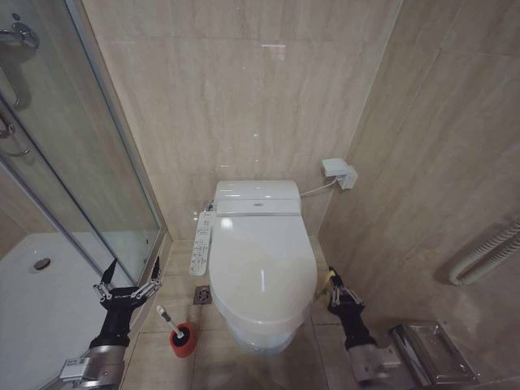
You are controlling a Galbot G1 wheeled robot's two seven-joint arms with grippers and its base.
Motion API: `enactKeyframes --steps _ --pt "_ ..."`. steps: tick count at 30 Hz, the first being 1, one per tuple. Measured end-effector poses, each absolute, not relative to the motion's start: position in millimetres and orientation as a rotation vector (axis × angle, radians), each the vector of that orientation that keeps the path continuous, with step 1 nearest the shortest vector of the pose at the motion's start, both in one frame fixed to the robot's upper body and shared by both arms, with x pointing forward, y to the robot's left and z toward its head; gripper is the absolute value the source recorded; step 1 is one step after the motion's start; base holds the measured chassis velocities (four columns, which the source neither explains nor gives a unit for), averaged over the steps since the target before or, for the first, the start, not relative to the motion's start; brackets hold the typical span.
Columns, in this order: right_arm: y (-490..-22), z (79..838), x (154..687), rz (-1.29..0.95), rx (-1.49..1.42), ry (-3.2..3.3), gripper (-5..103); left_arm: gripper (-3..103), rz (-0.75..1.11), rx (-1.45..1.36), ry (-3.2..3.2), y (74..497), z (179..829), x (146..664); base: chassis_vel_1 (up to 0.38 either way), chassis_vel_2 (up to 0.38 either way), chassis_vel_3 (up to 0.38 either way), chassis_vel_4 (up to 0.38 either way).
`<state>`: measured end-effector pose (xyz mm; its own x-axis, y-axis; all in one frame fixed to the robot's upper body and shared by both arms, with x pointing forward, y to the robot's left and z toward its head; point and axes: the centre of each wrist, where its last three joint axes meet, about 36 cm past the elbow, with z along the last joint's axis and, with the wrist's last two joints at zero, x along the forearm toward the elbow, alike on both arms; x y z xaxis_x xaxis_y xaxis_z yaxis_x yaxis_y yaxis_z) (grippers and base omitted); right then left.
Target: Open the toilet lid, clean the toilet bowl with a toilet brush, close the toilet lid, and flush.
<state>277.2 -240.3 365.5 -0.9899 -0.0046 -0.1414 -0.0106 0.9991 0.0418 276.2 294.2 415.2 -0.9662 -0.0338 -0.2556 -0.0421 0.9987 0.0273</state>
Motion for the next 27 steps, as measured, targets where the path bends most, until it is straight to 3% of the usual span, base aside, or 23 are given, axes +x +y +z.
enactKeyframes --steps 27 --pt "-232 425 346 0.22 0.031 2.821 1 100 0.047 -0.056 2.883 294 415 276 0.0 0.0 0.0 0.0"
